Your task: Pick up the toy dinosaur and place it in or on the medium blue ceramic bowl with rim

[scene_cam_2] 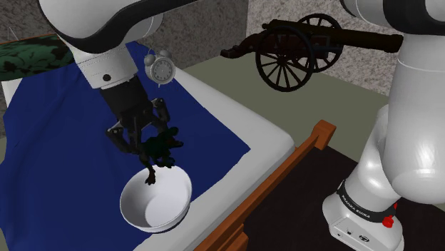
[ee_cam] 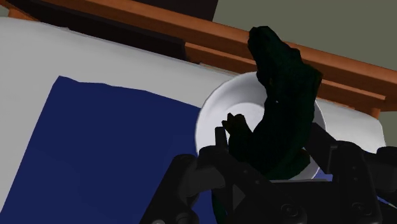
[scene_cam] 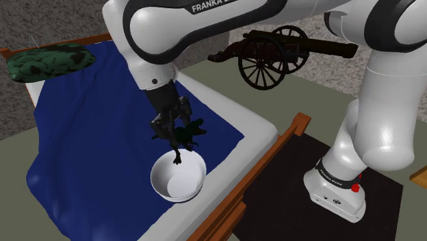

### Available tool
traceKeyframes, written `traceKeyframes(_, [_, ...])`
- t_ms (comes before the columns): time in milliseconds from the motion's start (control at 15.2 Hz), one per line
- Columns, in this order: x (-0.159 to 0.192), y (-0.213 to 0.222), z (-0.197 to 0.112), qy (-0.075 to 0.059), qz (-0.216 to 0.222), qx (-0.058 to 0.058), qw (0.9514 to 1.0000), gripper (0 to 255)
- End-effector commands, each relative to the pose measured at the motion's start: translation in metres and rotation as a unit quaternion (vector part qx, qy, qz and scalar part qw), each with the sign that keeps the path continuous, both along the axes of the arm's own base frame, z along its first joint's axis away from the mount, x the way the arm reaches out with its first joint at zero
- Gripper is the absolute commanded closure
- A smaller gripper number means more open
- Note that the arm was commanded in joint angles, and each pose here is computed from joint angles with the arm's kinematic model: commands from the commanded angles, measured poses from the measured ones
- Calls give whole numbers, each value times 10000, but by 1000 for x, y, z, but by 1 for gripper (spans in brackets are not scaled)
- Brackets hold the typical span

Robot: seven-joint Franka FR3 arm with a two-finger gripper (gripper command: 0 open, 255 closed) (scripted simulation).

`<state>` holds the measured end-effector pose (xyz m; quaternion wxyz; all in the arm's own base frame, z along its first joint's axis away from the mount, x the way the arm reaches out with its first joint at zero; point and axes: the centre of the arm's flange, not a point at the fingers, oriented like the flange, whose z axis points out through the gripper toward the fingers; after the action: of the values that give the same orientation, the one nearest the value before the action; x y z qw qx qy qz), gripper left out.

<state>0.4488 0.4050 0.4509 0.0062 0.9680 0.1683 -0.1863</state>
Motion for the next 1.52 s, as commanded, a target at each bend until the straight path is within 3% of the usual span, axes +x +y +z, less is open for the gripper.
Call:
traceKeyframes(0, [-17,20,0,-1,-6,0,10000,255])
traceKeyframes(990, [-27,32,-74,-1,-6,0,10000,255])
traceKeyframes(1452, [-27,32,-74,-1,-6,0,10000,255])
